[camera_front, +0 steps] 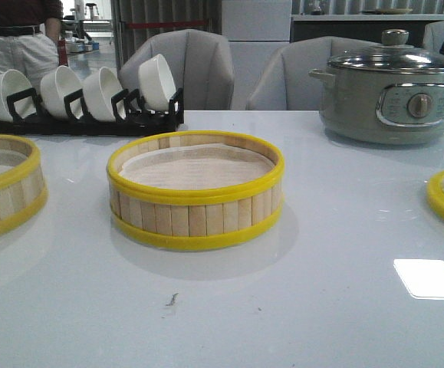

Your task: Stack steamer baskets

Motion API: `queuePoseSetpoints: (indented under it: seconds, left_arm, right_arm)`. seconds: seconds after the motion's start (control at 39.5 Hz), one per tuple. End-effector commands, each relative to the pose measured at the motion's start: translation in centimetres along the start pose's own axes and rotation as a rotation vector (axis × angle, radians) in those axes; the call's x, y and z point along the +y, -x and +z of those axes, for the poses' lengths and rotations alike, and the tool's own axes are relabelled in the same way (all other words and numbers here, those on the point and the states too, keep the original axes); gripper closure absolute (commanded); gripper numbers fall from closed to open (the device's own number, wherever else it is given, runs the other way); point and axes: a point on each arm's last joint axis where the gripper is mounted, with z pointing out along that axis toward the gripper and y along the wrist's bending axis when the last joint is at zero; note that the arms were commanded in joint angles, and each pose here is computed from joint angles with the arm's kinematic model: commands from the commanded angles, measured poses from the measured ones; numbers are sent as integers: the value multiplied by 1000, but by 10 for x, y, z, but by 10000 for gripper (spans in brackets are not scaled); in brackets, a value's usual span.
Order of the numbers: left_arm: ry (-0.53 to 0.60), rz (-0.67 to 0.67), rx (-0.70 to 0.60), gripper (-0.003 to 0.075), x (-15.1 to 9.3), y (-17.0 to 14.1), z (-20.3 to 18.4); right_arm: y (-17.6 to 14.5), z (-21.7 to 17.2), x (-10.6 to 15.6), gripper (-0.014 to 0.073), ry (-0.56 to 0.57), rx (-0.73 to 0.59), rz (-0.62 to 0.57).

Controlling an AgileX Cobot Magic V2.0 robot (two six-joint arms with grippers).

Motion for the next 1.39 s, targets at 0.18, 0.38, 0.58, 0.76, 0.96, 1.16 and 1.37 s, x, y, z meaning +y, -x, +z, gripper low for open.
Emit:
queuePoseSetpoints:
  seconds: [0.18,0.38,0.58,0.76,0.96,1.16,1.37]
  left_arm:
    - [4,3,-130,635,1,18,-12]
    - [4,3,-125,635,1,17,-12]
    - [3,3,-118,635,1,17,-11]
    - [3,3,-118,635,1,17,-11]
    - [3,3,-116,635,1,17,-11]
    - [-1,-3,-115,635,0,16,-11]
    - [-1,-3,-108,635,0,16,-11]
  right_arm:
    - [14,-3,0,563,-1,-126,-20]
    - [21,-4,0,563,1,-204,-19]
    - [53,-12,1,563,7,-247,33]
    - [103,0,2,563,-5,-15,37]
    - [153,62,3,563,-14,203,38]
    - [169,103,3,563,-18,302,40]
    - [168,114,3,563,-16,306,48]
